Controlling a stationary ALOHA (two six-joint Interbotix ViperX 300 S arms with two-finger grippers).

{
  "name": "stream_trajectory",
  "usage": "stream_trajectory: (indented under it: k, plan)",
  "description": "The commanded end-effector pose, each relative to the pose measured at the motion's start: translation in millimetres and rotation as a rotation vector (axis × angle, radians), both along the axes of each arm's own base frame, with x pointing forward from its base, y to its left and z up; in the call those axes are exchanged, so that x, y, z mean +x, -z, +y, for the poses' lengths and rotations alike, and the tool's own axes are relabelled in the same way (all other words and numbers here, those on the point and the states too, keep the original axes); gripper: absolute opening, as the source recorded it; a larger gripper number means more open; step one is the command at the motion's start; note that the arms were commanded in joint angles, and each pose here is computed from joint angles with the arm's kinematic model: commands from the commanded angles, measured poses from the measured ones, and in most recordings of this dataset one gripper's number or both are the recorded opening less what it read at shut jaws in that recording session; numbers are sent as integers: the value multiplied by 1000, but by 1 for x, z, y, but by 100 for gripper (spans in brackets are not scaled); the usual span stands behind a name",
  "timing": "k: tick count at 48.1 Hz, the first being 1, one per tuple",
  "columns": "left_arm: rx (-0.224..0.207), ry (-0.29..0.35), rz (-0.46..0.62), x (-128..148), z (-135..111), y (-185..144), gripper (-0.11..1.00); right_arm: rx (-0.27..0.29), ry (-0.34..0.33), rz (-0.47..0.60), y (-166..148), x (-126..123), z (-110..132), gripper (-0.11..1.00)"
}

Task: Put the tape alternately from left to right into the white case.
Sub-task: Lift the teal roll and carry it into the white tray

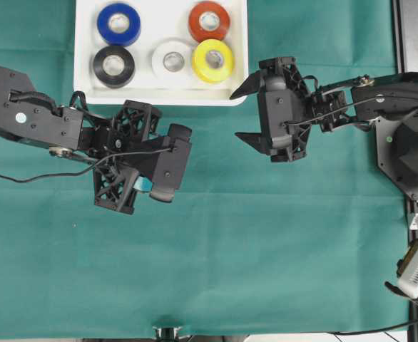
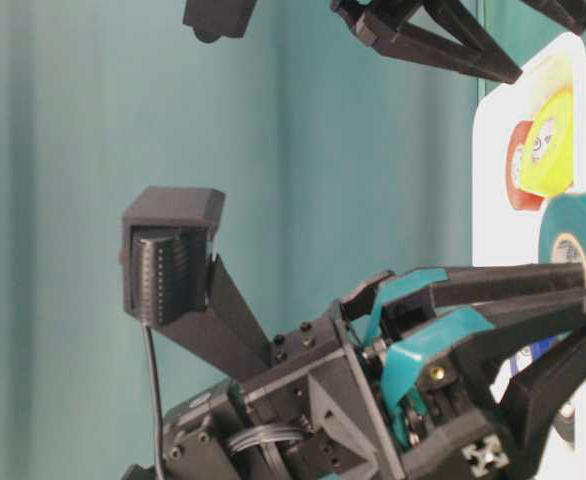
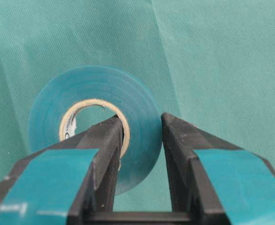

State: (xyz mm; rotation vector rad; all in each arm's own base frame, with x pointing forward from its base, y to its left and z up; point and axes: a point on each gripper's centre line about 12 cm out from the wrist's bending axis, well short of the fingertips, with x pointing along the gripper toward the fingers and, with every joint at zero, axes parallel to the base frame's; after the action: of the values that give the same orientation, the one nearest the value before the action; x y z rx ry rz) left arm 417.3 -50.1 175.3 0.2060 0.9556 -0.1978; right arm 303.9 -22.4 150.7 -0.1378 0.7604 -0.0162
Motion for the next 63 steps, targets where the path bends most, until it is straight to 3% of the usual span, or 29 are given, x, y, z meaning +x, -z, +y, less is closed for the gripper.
stream_trajectory:
  k: [1, 15, 49, 63]
  plan:
    - [-2, -21, -41, 1, 10, -16, 24, 4, -5, -28, -7, 3, 1, 88]
    - [10, -130, -44, 4, 61, -14, 24, 5, -4, -29, -7, 3, 1, 88]
    - [122, -297, -72, 4, 192, 0, 24, 7, -11, -37, -8, 3, 2, 88]
    - [140, -316, -66, 3, 212, 6, 24, 7, -11, -35, -7, 3, 2, 88]
